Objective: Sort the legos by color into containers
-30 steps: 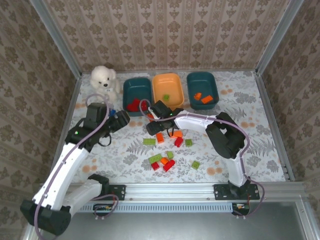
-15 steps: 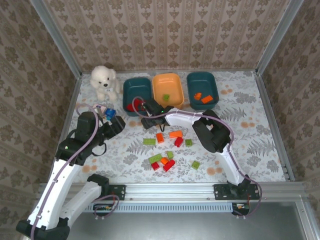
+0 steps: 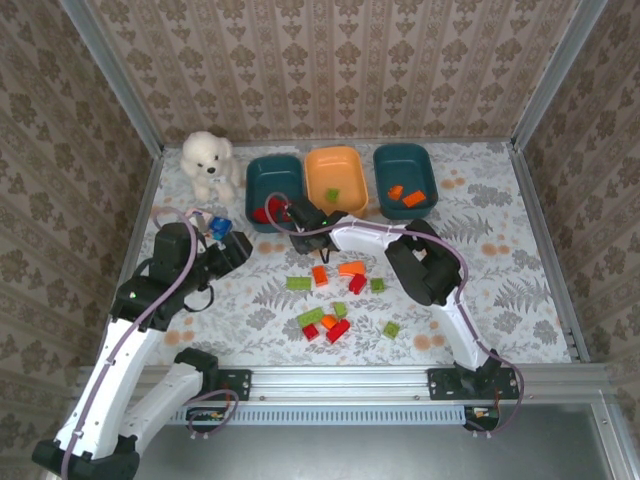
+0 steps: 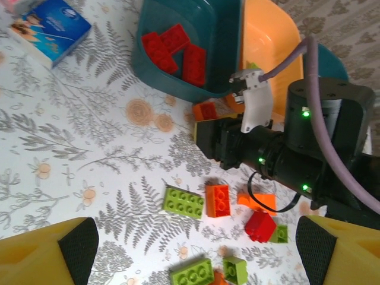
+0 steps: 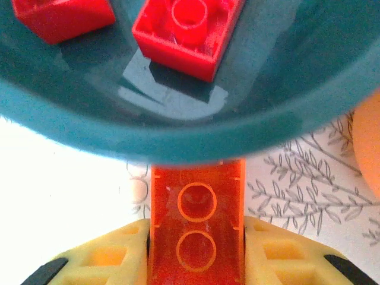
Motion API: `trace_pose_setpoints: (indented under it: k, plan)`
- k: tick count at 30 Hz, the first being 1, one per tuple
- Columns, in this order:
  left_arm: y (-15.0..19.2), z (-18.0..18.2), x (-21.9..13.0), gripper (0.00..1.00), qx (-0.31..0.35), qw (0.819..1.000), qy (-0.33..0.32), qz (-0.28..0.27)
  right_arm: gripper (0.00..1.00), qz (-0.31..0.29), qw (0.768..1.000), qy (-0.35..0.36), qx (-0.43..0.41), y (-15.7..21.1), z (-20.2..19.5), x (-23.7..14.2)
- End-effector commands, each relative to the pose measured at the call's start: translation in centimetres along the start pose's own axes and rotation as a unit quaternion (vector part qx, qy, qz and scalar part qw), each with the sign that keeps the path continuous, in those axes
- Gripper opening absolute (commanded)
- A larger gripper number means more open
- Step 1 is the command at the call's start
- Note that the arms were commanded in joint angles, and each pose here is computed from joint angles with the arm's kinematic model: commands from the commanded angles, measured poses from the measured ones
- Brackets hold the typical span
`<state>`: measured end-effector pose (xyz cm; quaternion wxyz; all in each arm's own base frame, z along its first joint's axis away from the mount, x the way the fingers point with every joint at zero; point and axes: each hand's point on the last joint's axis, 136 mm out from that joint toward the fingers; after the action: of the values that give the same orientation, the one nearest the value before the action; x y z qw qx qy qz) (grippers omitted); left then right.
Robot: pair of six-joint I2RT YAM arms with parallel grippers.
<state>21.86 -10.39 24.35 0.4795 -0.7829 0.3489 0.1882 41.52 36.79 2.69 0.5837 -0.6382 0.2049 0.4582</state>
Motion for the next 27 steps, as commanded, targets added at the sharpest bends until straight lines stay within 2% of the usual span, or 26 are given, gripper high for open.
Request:
trace_pose_setpoints:
  k: [1, 7, 10, 15, 17, 20, 23, 27]
  plan:
    - [0.2, -2.1, 0.6, 0.9, 0.017, 0.998, 0.053, 0.015, 0.31, 0.0, 1.0, -0.01, 0.006, 0.2, 0.4, -3.0]
    - [0.6, -5.1, 1.7, 0.9, 0.051, 0.991, 0.115, 0.038, 0.3, -0.003, 0.999, -0.027, 0.034, 2.2, -0.1, -8.0]
    - [1.2, -7.7, 3.1, 0.9, 0.069, 0.984, 0.155, 0.062, 0.3, -0.019, 0.998, -0.031, 0.051, 2.1, -1.0, -11.8]
    - [0.5, -11.8, 5.5, 0.9, 0.097, 0.975, 0.185, 0.073, 0.31, -0.047, 0.993, -0.026, 0.103, 0.0, -5.6, -17.0]
    - [-0.1, -13.3, 6.5, 0.9, 0.101, 0.973, 0.195, 0.073, 0.31, -0.058, 0.988, -0.012, 0.14, -1.3, -9.1, -18.1]
    - [-0.8, -15.0, 8.1, 0.9, 0.107, 0.97, 0.206, 0.076, 0.31, -0.064, 0.981, 0.012, 0.185, -3.1, -14.1, -18.4]
    - [-1.2, -16.6, 9.0, 0.9, 0.118, 0.966, 0.216, 0.081, 0.3, -0.039, 0.972, 0.035, 0.231, -4.1, -18.7, -17.3]
    - [-1.3, -17.6, 10.0, 0.89, 0.125, 0.964, 0.218, 0.089, 0.31, -0.002, 0.961, 0.013, 0.277, -4.8, -22.2, -14.6]
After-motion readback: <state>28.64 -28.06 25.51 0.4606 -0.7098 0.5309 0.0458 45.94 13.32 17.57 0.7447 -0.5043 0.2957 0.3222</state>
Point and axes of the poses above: each hand's point on the last joint's axis, 136 mm out from that joint toward the fingers, its own x axis out along the fingers, its own z axis along the line the jaws close on, y = z × x, and after that the axes turned 11 degrees about x, right-handed
